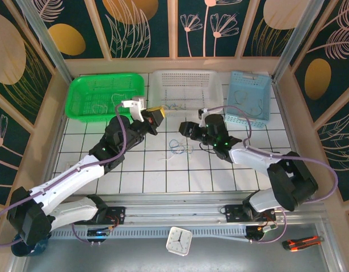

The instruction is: Untangle the cables

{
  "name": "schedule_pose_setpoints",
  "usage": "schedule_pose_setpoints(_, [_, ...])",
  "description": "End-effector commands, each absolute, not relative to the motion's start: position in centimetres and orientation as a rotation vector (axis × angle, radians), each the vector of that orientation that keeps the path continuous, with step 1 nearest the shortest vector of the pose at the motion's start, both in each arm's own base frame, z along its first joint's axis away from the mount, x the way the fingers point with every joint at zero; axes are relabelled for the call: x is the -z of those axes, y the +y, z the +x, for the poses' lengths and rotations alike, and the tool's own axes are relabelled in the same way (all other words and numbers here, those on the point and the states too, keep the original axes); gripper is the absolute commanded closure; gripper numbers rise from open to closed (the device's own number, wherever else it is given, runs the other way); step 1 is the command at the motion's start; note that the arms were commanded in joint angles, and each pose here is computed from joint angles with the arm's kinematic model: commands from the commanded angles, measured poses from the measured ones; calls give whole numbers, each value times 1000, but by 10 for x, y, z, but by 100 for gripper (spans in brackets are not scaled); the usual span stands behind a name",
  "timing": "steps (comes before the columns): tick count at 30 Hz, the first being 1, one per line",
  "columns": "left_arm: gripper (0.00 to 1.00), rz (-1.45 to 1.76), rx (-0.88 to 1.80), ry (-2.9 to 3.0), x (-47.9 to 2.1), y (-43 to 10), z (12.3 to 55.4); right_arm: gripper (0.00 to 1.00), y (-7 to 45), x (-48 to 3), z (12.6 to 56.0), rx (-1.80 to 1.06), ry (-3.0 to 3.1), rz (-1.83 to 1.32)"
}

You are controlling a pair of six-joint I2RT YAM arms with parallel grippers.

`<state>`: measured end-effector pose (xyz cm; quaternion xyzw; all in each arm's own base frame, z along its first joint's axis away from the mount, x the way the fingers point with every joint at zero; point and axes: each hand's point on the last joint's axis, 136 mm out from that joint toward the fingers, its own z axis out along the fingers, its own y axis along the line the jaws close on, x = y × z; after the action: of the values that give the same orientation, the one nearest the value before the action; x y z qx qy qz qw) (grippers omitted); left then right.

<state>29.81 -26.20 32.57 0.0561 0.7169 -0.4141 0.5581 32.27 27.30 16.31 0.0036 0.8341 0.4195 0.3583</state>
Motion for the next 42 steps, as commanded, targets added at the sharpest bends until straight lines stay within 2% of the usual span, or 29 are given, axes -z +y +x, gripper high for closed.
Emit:
schedule_pose_setpoints(1, [100, 93, 1042, 1617, -344, -258, 296, 44, 267, -188, 319, -1099, 2082, -41])
schedule_pose_setpoints(8, [100, -24, 1173, 1593, -346, -257, 295, 42, 261, -228, 306, -1204, 1949, -132])
schedule_pose_setpoints(22, [100, -112, 1452, 1518, -360, -267, 284, 37, 263, -285, 319, -1266, 1740, -205])
schedule_pose_setpoints(42, [100, -158, 1561, 1498, -363, -272, 283, 37, 274, -337, 314, -1386, 1529, -268])
